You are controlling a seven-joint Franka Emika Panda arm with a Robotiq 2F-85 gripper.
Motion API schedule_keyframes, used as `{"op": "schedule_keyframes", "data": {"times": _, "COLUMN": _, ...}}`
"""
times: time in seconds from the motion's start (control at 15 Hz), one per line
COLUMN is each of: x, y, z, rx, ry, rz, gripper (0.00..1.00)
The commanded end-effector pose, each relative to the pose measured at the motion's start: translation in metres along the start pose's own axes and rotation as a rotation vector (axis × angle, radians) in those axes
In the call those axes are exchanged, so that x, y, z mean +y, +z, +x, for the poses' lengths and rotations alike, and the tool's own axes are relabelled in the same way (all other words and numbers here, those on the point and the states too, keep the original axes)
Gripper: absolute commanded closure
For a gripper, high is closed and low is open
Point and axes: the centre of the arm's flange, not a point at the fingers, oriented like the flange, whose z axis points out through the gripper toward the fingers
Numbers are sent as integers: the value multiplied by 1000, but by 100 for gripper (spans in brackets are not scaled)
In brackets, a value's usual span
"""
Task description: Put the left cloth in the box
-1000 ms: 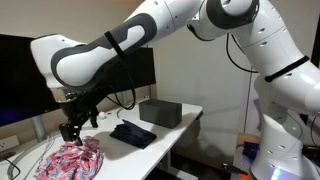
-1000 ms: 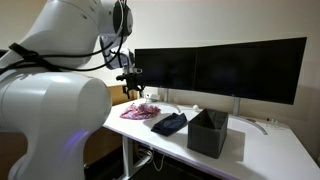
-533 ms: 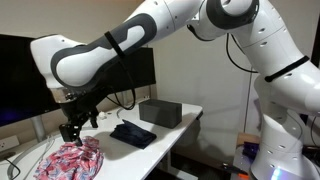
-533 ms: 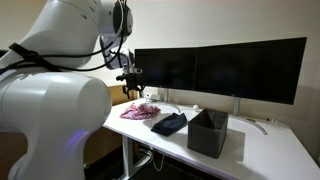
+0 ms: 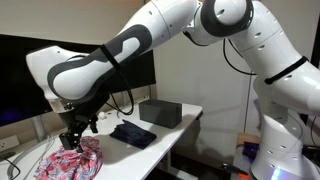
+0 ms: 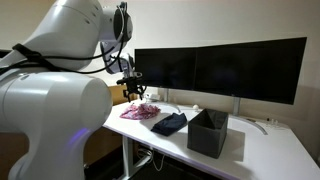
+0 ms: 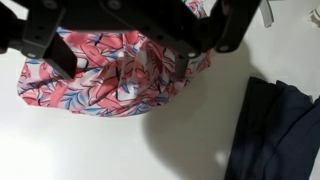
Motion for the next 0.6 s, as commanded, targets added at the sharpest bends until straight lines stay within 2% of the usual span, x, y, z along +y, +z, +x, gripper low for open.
{"op": "schedule_keyframes", "data": {"times": 0.0, "x": -10, "y": 18, "z": 23, "rx": -21, "ry": 31, "rz": -57, "gripper": 0}}
{"op": "schedule_keyframes", "data": {"times": 0.53, "x": -18, "y": 35, "z": 45, "rx": -31, "ry": 83, "rz": -89, "gripper": 0}}
